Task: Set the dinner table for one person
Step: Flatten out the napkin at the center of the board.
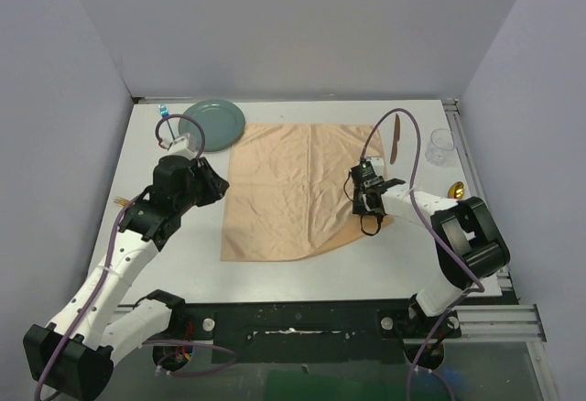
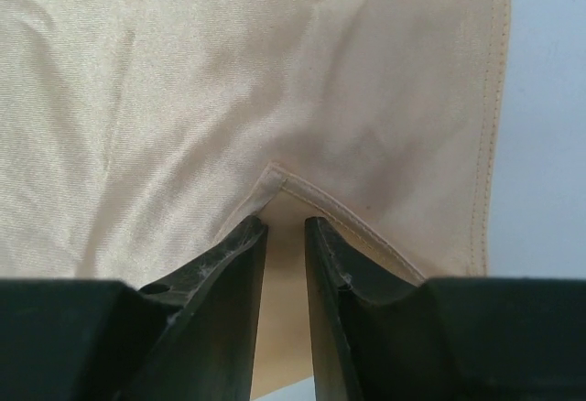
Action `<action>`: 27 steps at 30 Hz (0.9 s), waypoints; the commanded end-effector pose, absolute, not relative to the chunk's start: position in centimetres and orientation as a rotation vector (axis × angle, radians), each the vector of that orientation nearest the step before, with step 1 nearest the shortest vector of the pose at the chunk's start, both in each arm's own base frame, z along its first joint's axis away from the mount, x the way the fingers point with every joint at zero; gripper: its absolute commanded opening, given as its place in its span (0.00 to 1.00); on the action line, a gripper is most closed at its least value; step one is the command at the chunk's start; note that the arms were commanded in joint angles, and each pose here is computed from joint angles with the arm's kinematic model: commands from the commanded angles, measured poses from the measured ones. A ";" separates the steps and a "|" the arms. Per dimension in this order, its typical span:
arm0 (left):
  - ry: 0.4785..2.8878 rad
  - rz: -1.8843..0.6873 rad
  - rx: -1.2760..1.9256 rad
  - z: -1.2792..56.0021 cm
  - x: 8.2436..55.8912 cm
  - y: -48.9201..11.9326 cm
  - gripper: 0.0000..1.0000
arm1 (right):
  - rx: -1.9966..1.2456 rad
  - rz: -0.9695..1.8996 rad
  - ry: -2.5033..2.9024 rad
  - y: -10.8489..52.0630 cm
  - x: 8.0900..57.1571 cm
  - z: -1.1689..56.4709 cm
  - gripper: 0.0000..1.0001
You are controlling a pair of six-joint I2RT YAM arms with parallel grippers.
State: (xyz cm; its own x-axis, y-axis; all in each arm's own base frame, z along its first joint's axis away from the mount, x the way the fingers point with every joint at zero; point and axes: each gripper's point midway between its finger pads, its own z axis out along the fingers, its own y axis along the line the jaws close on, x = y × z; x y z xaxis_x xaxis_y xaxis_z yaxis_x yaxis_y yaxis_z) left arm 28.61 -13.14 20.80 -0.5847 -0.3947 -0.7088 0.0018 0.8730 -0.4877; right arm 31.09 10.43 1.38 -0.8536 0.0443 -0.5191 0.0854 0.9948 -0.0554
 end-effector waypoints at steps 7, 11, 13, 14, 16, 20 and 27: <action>2.063 -0.556 -0.277 23.0 29.1 -12.9 0.24 | 0.088 -0.064 2.599 11.1 31.6 0.8 0.09; 2.076 -0.563 -0.276 22.5 29.2 -13.1 0.24 | 0.091 -0.070 2.579 10.9 31.4 2.2 0.02; 2.081 -0.572 -0.275 22.2 29.3 -13.3 0.24 | 0.092 -0.073 2.553 10.9 31.5 3.5 0.00; 2.082 -0.578 -0.275 22.1 29.3 -13.4 0.24 | 0.093 -0.075 2.542 10.9 31.4 4.2 0.00; 2.083 -0.590 -0.276 21.9 29.4 -13.6 0.23 | 0.091 -0.072 2.513 11.0 31.3 5.8 0.00; 2.085 -0.610 -0.273 21.8 29.5 -14.0 0.23 | 0.096 -0.050 2.460 11.1 30.9 9.1 0.00; 2.086 -0.627 -0.269 21.7 29.6 -14.3 0.23 | 0.071 -0.025 2.468 10.8 28.4 12.3 0.00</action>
State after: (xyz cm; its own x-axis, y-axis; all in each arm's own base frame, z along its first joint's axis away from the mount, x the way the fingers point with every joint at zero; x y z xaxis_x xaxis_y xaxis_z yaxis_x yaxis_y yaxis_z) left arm 28.94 -13.51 20.26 -0.5936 -0.3987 -0.6991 0.0019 0.8679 -0.4967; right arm 29.76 11.15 10.07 -0.7800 0.0470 -0.6241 0.0556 0.9984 0.0058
